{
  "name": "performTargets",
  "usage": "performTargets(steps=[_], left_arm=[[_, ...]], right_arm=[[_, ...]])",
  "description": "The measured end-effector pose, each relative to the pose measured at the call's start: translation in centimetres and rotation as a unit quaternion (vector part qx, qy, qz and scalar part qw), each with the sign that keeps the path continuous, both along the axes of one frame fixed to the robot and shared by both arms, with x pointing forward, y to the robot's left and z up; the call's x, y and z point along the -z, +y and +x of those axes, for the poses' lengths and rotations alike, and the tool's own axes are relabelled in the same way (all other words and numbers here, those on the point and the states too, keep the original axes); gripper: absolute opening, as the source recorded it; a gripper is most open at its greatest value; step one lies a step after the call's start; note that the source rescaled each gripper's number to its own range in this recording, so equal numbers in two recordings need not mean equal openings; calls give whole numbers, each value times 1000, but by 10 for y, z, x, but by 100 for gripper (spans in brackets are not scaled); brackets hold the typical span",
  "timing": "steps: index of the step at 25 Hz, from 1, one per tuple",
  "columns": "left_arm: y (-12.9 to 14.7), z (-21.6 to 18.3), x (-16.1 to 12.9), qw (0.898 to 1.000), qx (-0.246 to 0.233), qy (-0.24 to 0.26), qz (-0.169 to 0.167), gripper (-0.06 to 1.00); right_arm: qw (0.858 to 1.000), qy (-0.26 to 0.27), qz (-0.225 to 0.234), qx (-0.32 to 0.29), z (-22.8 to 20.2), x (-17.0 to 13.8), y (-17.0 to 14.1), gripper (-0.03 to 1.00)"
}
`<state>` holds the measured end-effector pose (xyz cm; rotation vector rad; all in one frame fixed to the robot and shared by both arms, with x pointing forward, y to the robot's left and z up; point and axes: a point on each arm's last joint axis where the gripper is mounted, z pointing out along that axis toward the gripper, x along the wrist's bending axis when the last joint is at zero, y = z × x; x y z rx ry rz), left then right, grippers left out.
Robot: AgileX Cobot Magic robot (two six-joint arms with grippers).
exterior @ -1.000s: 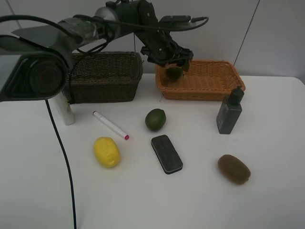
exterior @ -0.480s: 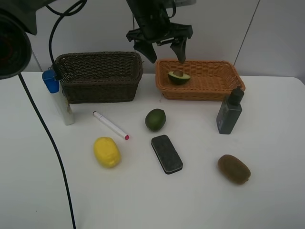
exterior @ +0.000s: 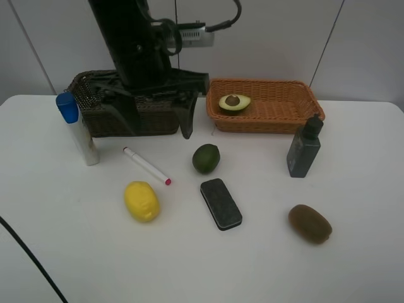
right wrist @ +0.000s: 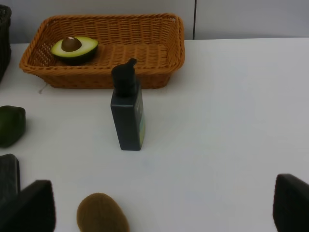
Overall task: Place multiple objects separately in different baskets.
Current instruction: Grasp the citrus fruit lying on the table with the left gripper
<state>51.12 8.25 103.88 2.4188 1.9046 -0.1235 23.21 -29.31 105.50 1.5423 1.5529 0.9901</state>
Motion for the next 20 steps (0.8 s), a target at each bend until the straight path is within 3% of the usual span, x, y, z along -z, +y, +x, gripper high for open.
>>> performTargets(steps=[5, 11, 20], left_arm=[[29, -35, 36, 996, -34, 54, 56, 100], [28, -38, 80, 996, -64, 52, 32, 100], [17, -22, 116, 995, -89, 27, 19, 100]], right_arm=[[1000, 0, 0, 0, 0, 0, 0, 100], [1000, 0, 0, 0, 0, 0, 0, 100], [1000, 0, 0, 0, 0, 0, 0, 100]])
